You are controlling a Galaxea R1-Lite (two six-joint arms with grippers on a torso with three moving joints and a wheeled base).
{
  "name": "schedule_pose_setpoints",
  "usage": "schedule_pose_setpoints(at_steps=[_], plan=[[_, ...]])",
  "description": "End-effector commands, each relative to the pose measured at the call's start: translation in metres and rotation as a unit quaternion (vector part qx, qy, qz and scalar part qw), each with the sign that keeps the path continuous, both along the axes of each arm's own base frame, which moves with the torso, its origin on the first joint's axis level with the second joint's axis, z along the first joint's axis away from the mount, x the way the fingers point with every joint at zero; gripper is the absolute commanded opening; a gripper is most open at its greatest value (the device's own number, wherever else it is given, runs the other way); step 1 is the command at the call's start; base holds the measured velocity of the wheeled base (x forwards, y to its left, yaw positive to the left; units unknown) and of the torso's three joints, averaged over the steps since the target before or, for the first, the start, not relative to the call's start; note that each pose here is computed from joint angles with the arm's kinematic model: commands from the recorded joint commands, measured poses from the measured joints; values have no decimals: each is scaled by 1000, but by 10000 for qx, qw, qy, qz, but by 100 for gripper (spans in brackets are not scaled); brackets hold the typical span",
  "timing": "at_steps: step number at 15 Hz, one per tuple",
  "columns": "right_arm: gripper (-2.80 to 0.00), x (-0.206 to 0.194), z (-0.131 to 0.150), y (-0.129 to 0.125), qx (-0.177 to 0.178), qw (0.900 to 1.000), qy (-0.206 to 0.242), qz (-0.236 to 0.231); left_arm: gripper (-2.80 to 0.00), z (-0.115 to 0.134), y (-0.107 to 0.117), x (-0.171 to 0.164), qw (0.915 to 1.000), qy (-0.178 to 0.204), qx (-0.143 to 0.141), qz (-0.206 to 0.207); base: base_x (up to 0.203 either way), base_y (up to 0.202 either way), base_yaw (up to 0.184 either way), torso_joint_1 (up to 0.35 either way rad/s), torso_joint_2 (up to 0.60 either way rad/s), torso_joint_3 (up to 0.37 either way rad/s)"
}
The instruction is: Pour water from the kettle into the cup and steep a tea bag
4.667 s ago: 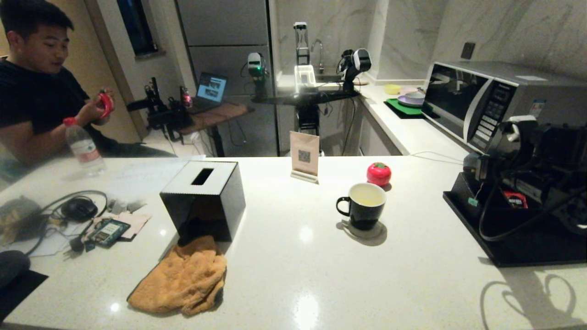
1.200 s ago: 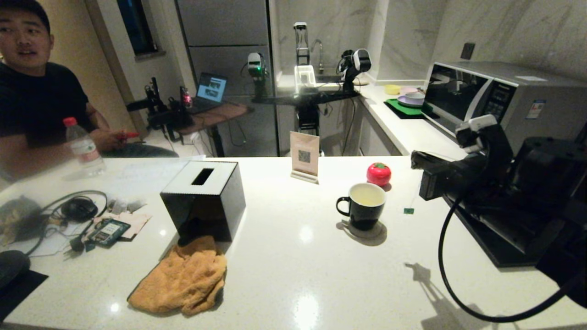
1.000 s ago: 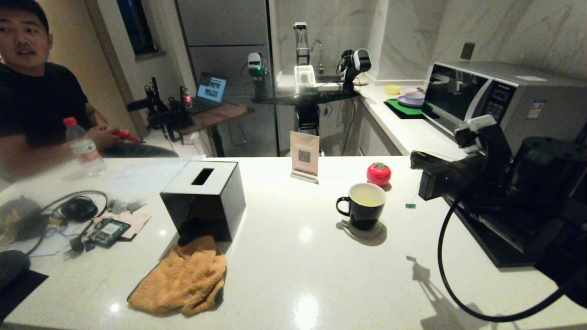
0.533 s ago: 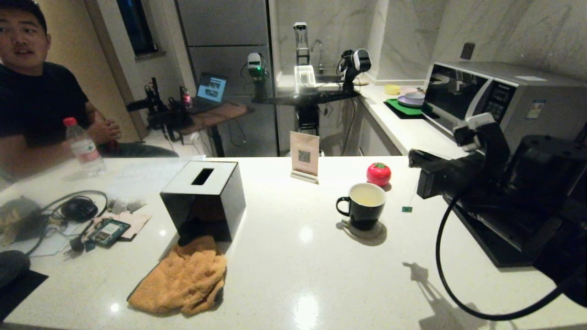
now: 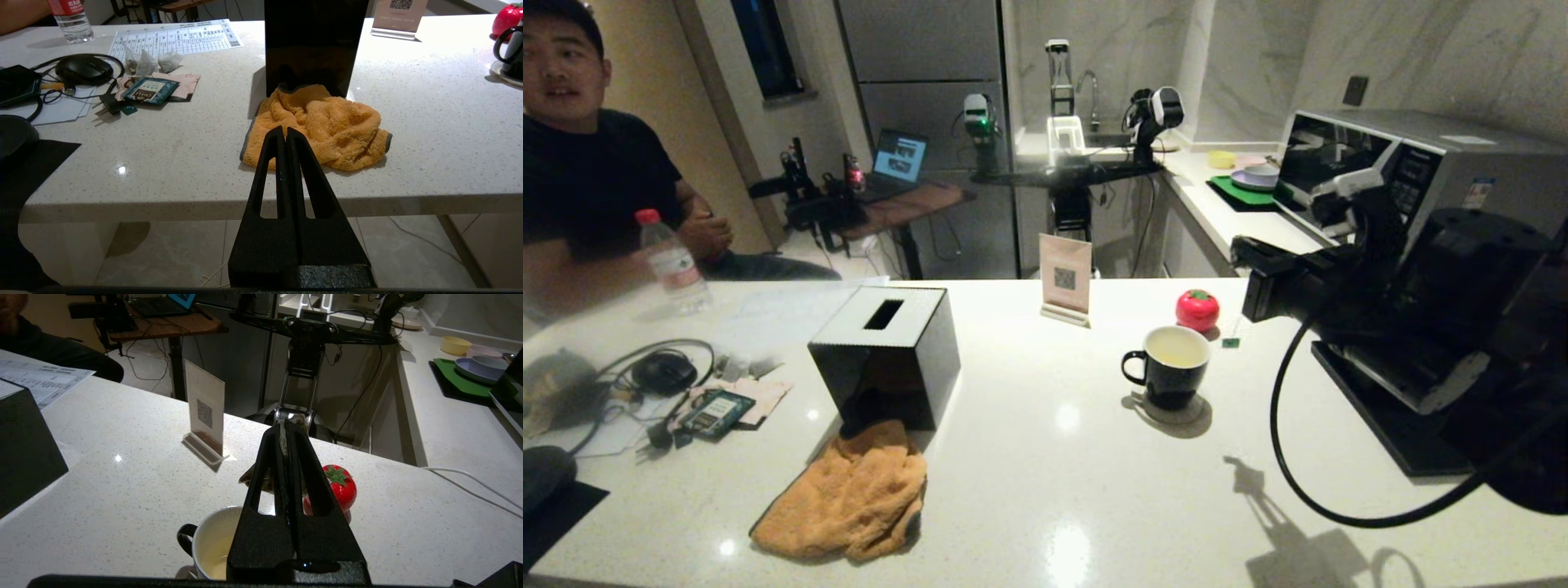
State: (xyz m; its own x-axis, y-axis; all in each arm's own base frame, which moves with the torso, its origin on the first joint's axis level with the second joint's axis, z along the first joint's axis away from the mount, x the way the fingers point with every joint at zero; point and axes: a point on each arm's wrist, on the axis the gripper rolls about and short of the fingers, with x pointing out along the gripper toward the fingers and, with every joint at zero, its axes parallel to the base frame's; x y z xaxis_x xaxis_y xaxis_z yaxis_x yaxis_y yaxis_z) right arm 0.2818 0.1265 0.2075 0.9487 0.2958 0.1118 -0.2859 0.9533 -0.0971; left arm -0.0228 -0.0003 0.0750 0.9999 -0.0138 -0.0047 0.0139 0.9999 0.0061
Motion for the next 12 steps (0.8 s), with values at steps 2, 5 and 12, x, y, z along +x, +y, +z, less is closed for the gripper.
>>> schedule_pose_setpoints(at_steps=[2,5,12], plan=[[-280,4,-3,4,-11,10000,11,25,-280,0,0,0,10000,7,0,0,0,0,0,0,0,0],[-280,9,-3,6,-1,10000,-11,27,-280,0,0,0,10000,7,0,0,0,0,0,0,0,0],[-280,16,3,9,54,9999,-93,20,-280,0,0,0,10000,7,0,0,0,0,0,0,0,0]])
